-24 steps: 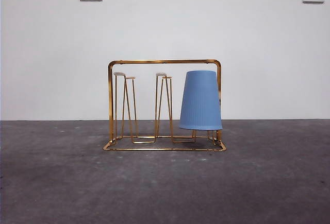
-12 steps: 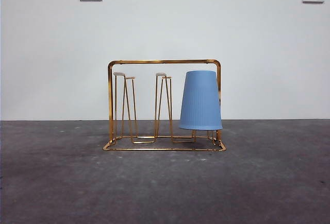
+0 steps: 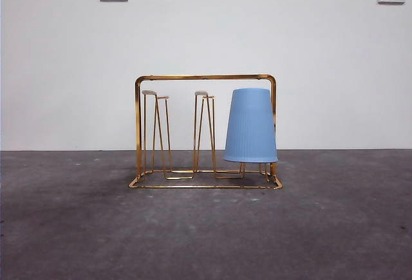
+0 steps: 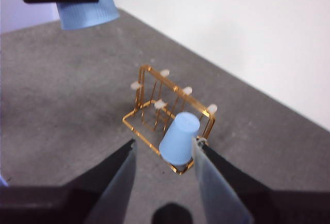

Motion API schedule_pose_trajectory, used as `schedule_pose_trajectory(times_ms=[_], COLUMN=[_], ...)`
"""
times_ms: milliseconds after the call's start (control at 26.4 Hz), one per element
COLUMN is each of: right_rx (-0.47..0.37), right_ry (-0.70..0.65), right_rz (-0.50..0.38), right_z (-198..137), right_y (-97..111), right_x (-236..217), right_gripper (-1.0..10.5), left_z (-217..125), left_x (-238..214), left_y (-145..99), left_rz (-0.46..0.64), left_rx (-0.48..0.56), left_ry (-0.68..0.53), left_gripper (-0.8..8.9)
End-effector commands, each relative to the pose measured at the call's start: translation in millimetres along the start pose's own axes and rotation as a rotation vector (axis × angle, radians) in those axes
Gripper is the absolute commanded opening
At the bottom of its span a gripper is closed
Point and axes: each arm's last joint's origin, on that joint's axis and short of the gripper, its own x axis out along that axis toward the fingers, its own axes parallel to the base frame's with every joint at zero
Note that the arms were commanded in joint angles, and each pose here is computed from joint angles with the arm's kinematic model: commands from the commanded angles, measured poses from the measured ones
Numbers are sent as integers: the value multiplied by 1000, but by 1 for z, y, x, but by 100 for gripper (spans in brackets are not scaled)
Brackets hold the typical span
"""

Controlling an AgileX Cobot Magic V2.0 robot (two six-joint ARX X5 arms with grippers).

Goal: Pick up cup 1,put cup 1 in the cup rack,pick up cup 2,put cup 2 in the cup rack

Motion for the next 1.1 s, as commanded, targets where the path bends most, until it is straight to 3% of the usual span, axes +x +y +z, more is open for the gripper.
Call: schedule_pose_trajectory(times_ms=[38,152,455,797,1100], right_rx=[49,68,72,70,69], right_ry=[5,4,26,33,36], right_rz=[-8,-23,-21,-27,-27], right_z=[-1,-1,-4,-5,-5], right_y=[0,-1,0,-1,-1], right_x=[1,0,-2,-2,-2], right_gripper=[189,190,190,190,190], left_z=[-1,-6,-35,-71,-88], left_x=[7,22,62,96,130], left_y=[1,3,8,37,44], left_rz=[64,127,131,205,171], left_rx=[121,145,140,119,105], left_ry=[4,31,-6,62,103], left_gripper=[-6,-6,-6,-7,-6])
